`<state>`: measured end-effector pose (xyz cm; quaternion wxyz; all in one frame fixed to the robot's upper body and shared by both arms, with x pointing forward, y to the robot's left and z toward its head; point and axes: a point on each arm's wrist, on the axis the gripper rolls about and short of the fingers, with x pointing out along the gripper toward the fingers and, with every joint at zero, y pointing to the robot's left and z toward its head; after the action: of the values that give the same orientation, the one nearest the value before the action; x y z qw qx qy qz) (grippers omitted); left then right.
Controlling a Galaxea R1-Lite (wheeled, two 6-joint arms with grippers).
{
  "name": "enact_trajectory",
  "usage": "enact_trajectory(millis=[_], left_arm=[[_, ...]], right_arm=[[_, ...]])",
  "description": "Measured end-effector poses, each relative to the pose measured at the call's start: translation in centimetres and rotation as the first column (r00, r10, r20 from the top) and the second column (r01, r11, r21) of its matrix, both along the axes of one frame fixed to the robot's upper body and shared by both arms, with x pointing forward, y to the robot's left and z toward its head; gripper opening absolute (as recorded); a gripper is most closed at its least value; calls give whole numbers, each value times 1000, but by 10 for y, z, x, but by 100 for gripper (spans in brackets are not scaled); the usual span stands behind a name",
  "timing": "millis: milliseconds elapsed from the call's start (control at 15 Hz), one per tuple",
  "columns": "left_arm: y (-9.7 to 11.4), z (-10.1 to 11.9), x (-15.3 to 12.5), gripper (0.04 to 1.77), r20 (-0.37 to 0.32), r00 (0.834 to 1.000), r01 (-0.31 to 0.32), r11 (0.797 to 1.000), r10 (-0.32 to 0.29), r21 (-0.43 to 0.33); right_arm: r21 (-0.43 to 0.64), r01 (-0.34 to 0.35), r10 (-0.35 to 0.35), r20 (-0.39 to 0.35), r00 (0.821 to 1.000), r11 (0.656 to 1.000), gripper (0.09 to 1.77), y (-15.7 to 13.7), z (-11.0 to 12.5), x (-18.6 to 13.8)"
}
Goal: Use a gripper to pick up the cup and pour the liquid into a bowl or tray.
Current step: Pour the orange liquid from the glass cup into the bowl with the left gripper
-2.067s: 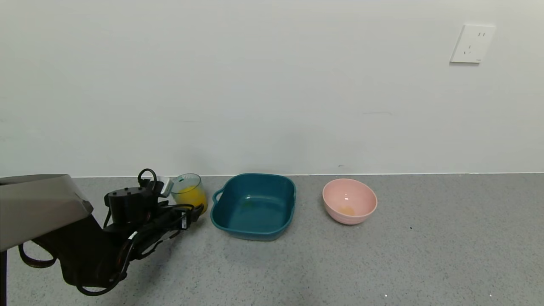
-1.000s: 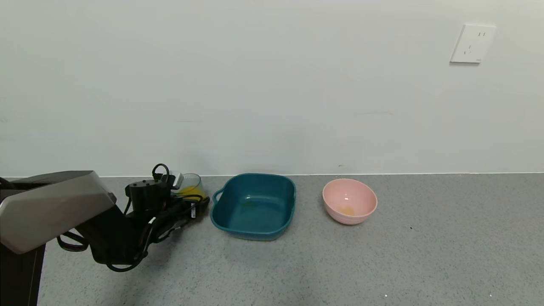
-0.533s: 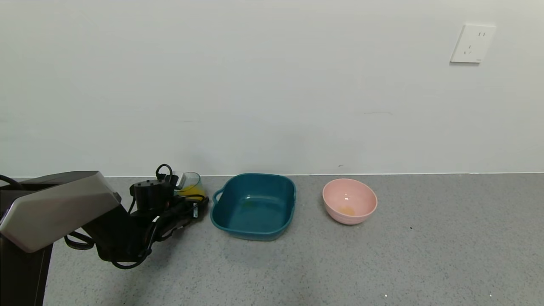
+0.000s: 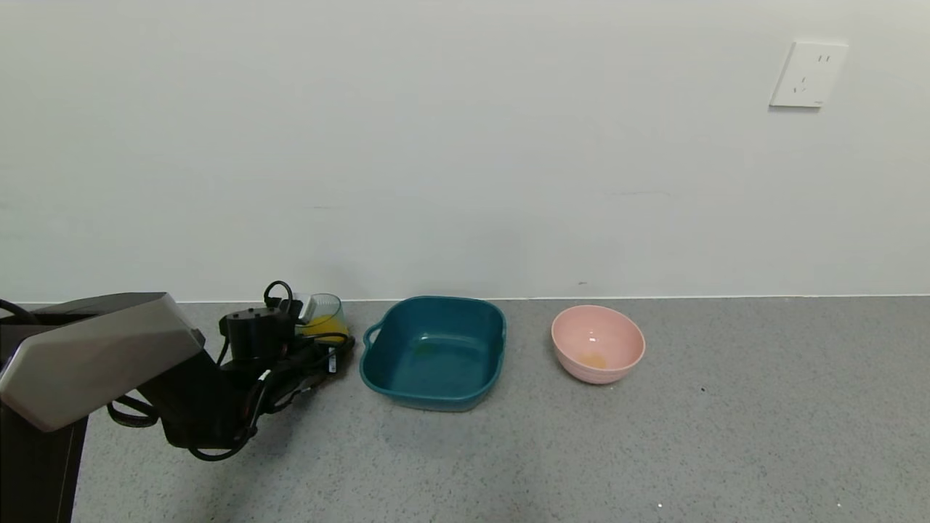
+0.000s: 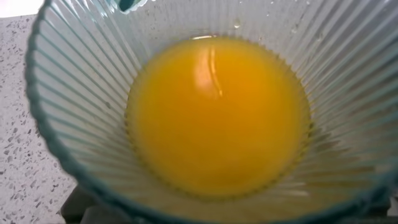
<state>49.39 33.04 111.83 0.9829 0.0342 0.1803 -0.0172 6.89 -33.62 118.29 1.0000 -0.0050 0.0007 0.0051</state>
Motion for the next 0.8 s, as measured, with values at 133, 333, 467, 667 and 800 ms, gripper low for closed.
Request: enact_trajectory(millis=[133, 333, 467, 667, 800], left_arm=[[0, 2, -1, 129, 2, 1000, -1, 1000, 1, 0], [1, 7, -2, 129, 9, 1000, -2, 1000, 2, 0], [2, 15, -3, 129, 17, 1000, -4, 1000, 4, 0], [3, 34, -5, 129, 10, 1000, -3, 1000, 3, 0], [3, 51, -9, 129, 8, 1000, 1, 1000, -1, 6]], right_arm=[[0, 0, 0, 0, 1000, 1000, 171, 0, 0, 0], [0, 0, 0, 0, 1000, 1000, 171, 0, 0, 0], [0, 0, 0, 0, 1000, 1000, 171, 0, 0, 0], [0, 0, 0, 0, 1000, 1000, 171, 0, 0, 0], [0, 0, 0, 0, 1000, 1000, 171, 0, 0, 0]])
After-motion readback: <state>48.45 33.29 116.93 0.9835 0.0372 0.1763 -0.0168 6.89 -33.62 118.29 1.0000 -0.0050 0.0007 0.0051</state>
